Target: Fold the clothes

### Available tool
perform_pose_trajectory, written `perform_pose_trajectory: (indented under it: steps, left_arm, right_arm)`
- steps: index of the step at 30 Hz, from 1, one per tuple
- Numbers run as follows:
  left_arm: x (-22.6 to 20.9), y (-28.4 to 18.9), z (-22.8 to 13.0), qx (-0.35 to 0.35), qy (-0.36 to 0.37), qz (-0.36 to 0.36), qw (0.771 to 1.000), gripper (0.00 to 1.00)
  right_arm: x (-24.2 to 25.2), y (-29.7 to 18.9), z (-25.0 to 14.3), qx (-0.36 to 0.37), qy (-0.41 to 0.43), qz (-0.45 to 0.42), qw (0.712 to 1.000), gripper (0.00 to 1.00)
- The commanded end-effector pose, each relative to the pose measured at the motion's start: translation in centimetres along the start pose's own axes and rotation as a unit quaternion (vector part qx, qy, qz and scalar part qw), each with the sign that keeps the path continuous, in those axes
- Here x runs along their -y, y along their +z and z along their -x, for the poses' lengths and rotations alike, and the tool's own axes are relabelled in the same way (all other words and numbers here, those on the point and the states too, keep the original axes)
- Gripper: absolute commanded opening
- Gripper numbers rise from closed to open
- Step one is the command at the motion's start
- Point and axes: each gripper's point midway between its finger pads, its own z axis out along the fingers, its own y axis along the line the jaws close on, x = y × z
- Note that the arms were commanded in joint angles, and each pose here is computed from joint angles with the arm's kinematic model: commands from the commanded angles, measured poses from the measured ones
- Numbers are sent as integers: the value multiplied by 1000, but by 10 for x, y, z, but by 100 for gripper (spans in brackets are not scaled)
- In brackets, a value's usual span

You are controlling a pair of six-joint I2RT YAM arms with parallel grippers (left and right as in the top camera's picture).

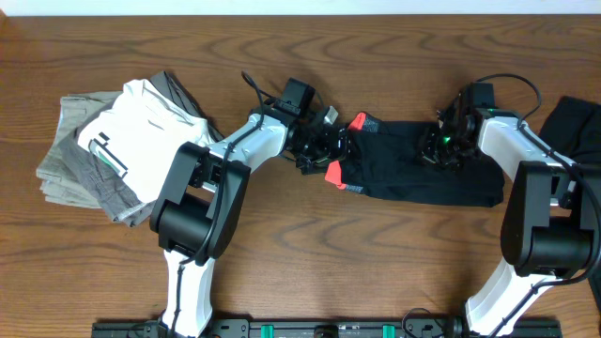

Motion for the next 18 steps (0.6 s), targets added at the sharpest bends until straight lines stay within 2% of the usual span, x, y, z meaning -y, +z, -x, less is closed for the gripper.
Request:
perform_pose_trajectory:
  steps: [1,8,10,13,18]
  left_arm:
    - [-22,15,-4,-7,-68,29,997,90]
    - [-30,19,-2,4,-175,43,984,88]
    - [-29,23,-1,5,-184,41,982,81]
    - [-31,32,-5,1,-183,48,982,76]
    - [-35,43,-8,5,-157,70,985,54]
  right_arm:
    - [23,19,-8,-14,8,-63,998,2]
    - [24,19,-8,-13,8,-66,998,2]
    - [24,19,-8,-14,8,-66,998,2]
    - [24,19,-8,-14,8,-66,998,2]
    - [24,19,-8,-14,8,-66,998,2]
